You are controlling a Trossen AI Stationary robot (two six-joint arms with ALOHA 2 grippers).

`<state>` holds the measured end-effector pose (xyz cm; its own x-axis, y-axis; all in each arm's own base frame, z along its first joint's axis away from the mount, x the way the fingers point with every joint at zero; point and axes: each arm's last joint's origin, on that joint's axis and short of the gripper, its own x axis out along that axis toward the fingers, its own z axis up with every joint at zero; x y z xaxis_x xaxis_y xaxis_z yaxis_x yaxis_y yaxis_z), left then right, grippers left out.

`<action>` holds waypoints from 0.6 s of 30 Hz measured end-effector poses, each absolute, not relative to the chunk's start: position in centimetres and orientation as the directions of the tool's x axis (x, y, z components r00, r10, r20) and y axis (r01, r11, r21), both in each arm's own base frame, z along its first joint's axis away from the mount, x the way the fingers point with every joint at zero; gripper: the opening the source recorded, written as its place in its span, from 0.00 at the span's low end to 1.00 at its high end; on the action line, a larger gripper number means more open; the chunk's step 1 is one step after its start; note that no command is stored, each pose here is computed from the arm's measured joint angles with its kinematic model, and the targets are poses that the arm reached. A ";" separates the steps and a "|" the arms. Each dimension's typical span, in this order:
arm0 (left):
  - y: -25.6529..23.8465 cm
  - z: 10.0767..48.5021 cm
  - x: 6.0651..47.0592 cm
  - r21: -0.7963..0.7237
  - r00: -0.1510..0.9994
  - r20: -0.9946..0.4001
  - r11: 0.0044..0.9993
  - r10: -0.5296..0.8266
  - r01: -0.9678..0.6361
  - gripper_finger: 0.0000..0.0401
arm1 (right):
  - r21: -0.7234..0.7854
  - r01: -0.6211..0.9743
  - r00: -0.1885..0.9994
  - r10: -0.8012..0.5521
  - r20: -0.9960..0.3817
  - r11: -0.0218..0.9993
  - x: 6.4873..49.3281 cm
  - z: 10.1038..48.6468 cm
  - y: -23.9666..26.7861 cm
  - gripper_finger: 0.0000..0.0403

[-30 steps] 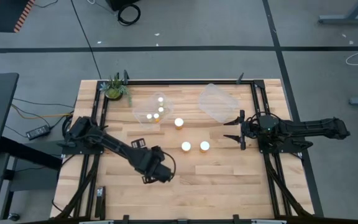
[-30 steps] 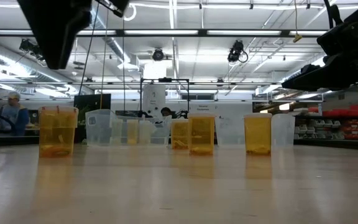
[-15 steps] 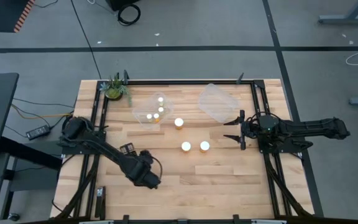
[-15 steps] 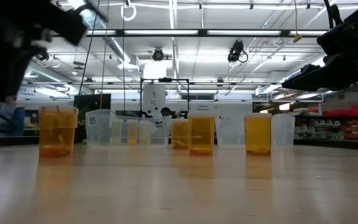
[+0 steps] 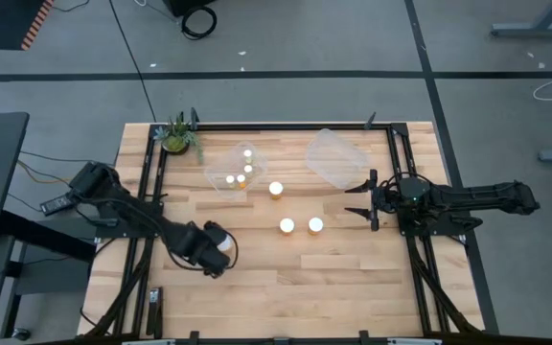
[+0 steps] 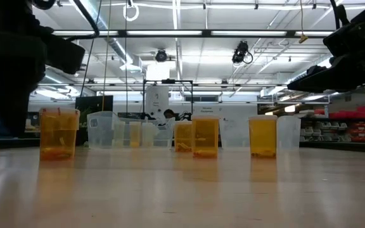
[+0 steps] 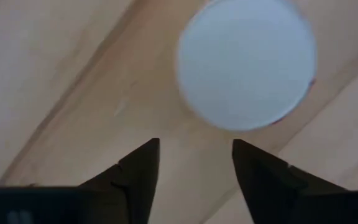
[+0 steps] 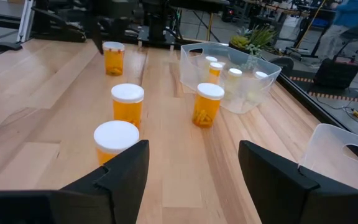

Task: Pick and place medicine bottles into bin by pill shape (circle, oval)
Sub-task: Put the top right big orange pill bottle into the right transparent bin

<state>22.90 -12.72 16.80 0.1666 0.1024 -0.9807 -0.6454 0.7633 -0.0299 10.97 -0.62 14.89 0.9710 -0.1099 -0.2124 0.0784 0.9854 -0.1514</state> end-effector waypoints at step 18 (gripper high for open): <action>-11.8 16.7 24.6 -0.092 0.270 -0.960 0.825 0.075 -0.557 0.69 | -0.151 0.079 0.971 -0.110 -0.212 0.985 11.0 14.9 -0.6 0.63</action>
<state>24.60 -11.80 16.68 0.2700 0.0751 -0.9599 -0.5573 0.8252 -0.0922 10.97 -0.62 14.90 0.9711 -0.1099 -0.2119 0.0785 0.9853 -0.1514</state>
